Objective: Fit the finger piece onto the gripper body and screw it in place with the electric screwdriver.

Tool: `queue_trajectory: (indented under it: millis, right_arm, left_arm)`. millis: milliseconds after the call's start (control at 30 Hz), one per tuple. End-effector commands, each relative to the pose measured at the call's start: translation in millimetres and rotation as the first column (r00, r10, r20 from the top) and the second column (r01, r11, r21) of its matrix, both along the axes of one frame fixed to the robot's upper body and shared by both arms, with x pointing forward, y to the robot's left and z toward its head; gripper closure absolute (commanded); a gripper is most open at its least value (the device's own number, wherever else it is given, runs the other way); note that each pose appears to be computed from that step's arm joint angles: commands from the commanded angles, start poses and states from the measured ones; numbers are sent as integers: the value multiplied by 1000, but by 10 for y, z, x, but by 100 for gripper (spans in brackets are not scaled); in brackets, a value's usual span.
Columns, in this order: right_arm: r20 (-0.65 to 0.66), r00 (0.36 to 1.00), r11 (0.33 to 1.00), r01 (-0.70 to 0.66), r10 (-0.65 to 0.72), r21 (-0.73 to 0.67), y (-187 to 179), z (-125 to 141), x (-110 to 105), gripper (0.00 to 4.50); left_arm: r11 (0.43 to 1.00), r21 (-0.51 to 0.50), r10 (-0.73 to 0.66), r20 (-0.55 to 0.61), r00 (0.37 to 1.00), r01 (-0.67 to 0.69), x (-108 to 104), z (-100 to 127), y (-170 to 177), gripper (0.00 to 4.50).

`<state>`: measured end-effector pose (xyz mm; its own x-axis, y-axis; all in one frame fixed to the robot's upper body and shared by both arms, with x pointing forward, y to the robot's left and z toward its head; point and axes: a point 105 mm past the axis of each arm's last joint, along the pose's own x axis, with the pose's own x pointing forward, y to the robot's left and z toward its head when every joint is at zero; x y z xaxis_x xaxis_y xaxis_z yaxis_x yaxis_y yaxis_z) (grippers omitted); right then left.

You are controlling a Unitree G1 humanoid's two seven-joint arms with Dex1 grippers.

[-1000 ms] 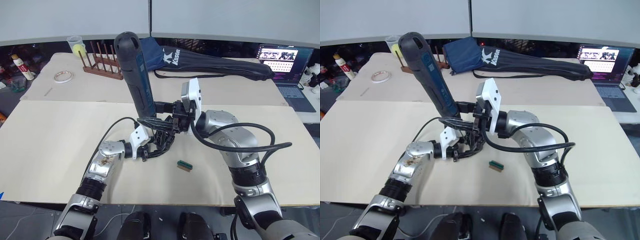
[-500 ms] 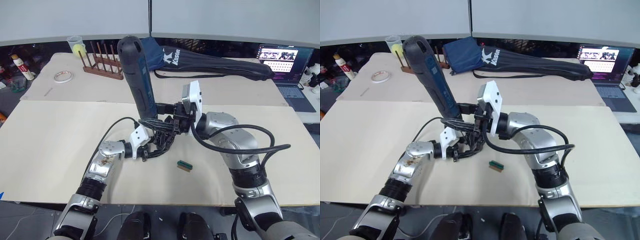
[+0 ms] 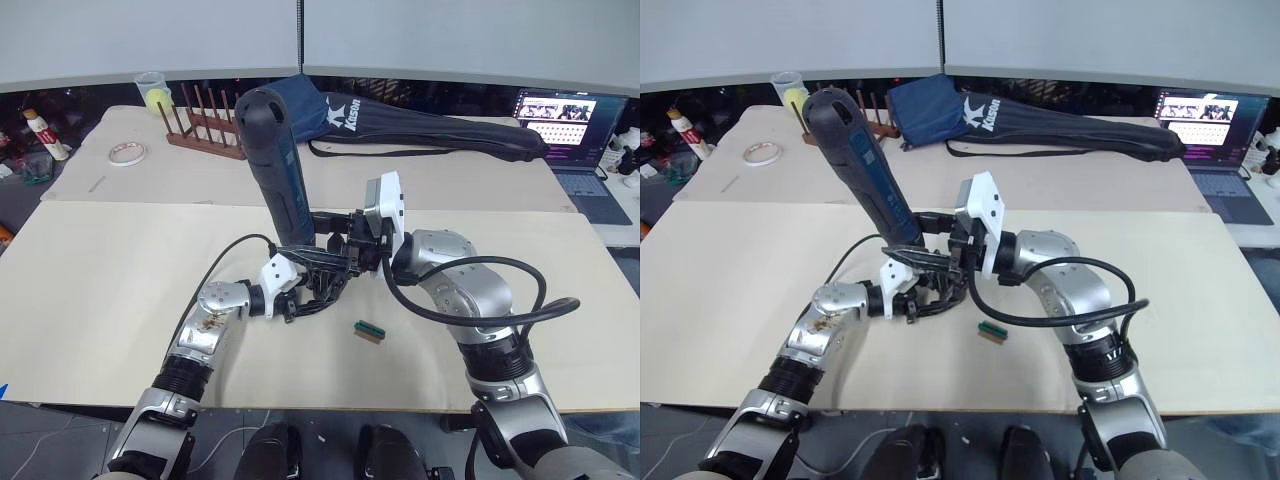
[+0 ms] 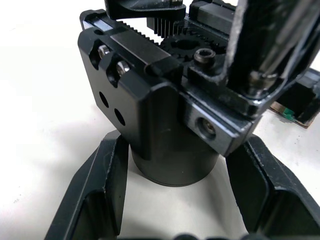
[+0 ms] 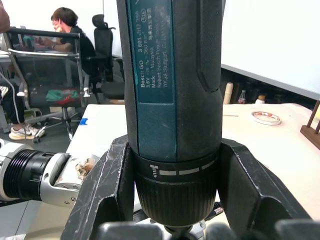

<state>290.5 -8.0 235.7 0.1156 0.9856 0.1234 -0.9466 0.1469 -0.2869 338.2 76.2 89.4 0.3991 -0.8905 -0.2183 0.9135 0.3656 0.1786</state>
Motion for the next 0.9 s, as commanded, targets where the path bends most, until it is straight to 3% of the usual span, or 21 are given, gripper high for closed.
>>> queue_trajectory:
  millis: [33, 333, 467, 900]
  right_arm:
    - [-13, 1000, 998, -2, 1, -70, -4, -104, 24, 257]
    - [-63, 998, 982, 4, -16, -189, -36, -282, 126, 257]
    - [-116, 993, 984, 11, -33, -180, -57, -292, 171, 257]
    - [-107, 994, 974, -30, 6, -223, -60, -321, 144, 257]
  left_arm:
    - [999, -30, -16, 73, 997, 18, 27, 185, -44, 220]
    - [999, -29, -11, 76, 997, 13, 35, 185, -33, 220]
    - [999, -31, -10, 78, 997, 12, 37, 191, -37, 220]
    - [999, -30, -9, 81, 997, 12, 49, 200, -32, 220]
